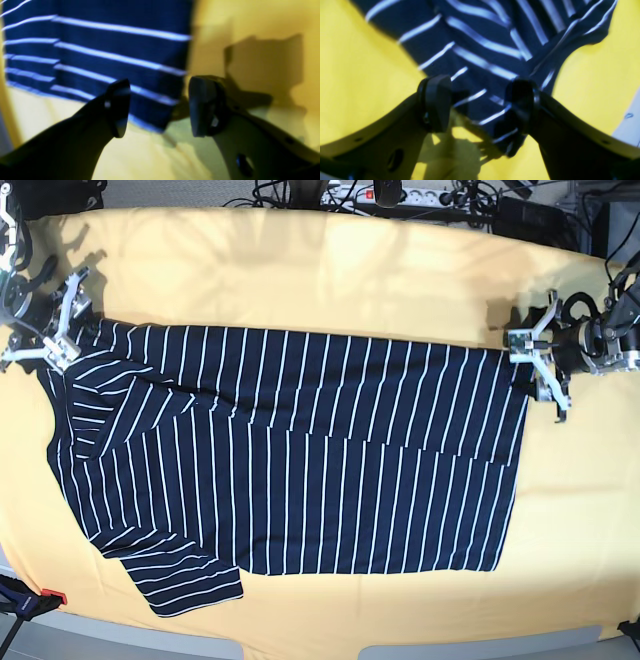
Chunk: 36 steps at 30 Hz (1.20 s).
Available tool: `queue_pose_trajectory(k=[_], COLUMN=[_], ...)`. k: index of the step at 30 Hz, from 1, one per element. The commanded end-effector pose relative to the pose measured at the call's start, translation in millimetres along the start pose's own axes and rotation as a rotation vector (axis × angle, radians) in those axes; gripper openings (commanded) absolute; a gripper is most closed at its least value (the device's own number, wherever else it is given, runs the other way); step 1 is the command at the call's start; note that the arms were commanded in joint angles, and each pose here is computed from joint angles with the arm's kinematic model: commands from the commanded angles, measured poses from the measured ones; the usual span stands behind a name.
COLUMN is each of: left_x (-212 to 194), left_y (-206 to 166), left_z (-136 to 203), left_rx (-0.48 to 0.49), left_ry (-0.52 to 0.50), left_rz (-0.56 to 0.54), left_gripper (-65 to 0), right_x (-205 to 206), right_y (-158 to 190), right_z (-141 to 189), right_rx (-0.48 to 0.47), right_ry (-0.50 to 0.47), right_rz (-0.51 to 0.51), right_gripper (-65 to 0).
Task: Fold the T-shirt properly
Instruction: 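Drag the grasped shirt edge toward the robot with both grippers, then hold the shirt edge with both grippers and adjust the grip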
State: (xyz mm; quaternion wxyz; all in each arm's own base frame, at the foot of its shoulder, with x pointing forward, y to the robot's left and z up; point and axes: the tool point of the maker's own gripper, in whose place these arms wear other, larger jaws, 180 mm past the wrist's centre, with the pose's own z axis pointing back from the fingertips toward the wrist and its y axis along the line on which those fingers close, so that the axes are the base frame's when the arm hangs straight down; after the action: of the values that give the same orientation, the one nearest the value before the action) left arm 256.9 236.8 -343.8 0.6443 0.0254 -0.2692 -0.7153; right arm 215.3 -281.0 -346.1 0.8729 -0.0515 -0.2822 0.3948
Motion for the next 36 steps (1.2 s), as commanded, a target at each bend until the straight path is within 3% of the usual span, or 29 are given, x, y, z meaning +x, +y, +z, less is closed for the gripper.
queue_pose_trajectory(k=[1, 6, 10, 14, 18, 23, 33, 35, 36], left_x=[-3, -3, -5, -17, -27, -24, -34, -28, -25], left_y=[14, 28, 27, 9, -1, -25, -21, -15, -11], left_z=[9, 9, 7, 1, -3, -2, 9, 5, 2], left_rx=[0.037, 0.125, 0.124, 0.041, 0.018, -0.110, -0.111, -0.073, -0.045], left_ry=[0.008, 0.014, 0.004, 0.014, 0.040, 0.041, 0.083, 0.064, 0.055], left_rz=[-0.024, -0.054, -0.074, -0.081, -0.116, -0.152, -0.200, -0.201, -0.202], left_gripper=[-27.7, -27.7, -27.7, -27.7, -27.7, -27.7, -27.9, -31.6, -37.1], right_x=[2, -8, -9, -12, -13, -13, -14, -14, -14], right_y=[-5, 4, 3, 3, 3, 3, 0, 0, 0], right_z=[5, 5, 5, 5, 5, 5, 5, 5, 5], right_rx=[-0.011, -0.001, -0.011, -0.010, -0.010, -0.011, -0.025, -0.024, -0.024], right_ry=[-0.007, 0.015, 0.016, 0.036, 0.039, 0.040, 0.041, 0.042, 0.042], right_rz=[0.019, -0.007, -0.019, -0.018, -0.019, -0.018, -0.031, -0.031, -0.030], right_gripper=[-24.7, -24.7, -24.7, -24.7, -24.7, -24.7, -24.7, -24.7, -24.7])
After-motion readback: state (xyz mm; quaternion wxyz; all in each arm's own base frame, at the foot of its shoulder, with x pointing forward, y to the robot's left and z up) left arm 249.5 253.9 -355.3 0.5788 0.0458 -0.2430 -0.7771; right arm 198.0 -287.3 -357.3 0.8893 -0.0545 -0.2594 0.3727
